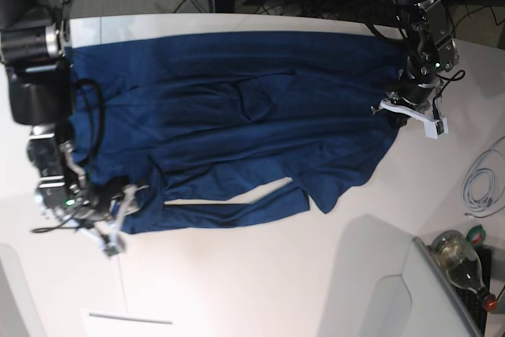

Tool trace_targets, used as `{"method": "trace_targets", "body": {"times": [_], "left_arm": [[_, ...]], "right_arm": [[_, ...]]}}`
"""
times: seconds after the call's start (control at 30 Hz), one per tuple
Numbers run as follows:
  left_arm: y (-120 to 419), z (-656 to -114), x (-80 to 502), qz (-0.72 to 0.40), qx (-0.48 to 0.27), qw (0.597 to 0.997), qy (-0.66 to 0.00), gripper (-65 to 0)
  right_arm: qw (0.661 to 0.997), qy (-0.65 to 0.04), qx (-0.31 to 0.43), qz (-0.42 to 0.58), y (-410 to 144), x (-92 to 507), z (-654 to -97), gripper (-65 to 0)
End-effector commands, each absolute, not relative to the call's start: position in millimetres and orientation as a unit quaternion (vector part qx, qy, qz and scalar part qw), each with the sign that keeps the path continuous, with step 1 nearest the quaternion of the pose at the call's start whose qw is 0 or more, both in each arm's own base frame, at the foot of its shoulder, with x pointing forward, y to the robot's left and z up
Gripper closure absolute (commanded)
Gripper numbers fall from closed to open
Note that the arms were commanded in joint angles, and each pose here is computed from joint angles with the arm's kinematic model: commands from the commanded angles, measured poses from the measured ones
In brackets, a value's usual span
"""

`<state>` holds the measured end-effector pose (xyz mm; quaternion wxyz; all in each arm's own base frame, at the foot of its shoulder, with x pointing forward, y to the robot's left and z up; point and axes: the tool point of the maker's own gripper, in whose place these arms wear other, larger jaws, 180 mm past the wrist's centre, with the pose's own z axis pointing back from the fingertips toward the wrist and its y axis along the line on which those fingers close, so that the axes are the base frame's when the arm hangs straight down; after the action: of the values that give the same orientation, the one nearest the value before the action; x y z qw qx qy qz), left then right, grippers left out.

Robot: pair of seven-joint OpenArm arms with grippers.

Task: Layout the t-shirt on the table in an organized manner, then fold the t-shirt properly
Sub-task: 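Drag the held hem with the right gripper away from the left gripper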

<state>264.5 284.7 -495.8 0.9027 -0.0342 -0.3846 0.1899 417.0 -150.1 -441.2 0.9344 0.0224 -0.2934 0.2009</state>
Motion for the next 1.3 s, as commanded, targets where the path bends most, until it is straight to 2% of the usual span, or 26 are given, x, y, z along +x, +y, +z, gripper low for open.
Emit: {"method": "trace_targets", "body": {"times": [0.0, 0.3, 0.33, 0.37, 0.47, 0.57, 0.63, 0.83, 1.03, 1.17, 1.27], "left_arm": [[286, -514, 242, 0.185, -0.016, 0.927, -0.326, 0.0], [286, -512, 245, 0.183, -0.015, 0.926, -0.329, 0.0], [286, -512, 246, 0.183, -0.016, 0.926, -0.330, 0.0], [286, -512, 246, 0.183, -0.016, 0.926, -0.330, 0.0], [286, -512, 245, 0.183, -0.016, 0.926, -0.329, 0.0], [287, -512, 245, 0.183, -0.015, 0.926, -0.329, 0.0], [294, -510, 244, 0.182, -0.010, 0.926, -0.330, 0.0], [297, -509, 243, 0.181, -0.008, 0.926, -0.330, 0.0], [297, -509, 243, 0.181, -0.008, 0.926, -0.330, 0.0], [297, -509, 244, 0.181, -0.008, 0.926, -0.331, 0.0], [297, -509, 244, 0.181, -0.008, 0.926, -0.331, 0.0]], "right_arm": [[0.923, -0.325, 0.030, 0.205, -139, 432, -423, -32.0], [0.925, -0.314, 0.052, 0.209, -111, 424, -434, -30.8], [0.925, -0.314, 0.053, 0.209, -110, 424, -435, -28.2], [0.926, -0.311, 0.053, 0.208, -111, 422, -436, -22.8], [0.927, -0.308, 0.052, 0.207, -113, 422, -438, 0.0], [0.926, -0.313, 0.048, 0.204, -118, 425, -434, -1.8], [0.924, -0.322, 0.036, 0.204, -129, 430, -426, 0.0], [0.913, -0.355, 0.023, 0.200, -139, 444, -401, 0.0], [0.913, -0.387, 0.007, 0.125, -152, 458, -385, -0.2], [0.909, -0.411, -0.047, 0.048, -192, 470, -370, -0.2], [0.899, -0.431, -0.062, 0.044, -208, 477, -360, -0.2]]}}
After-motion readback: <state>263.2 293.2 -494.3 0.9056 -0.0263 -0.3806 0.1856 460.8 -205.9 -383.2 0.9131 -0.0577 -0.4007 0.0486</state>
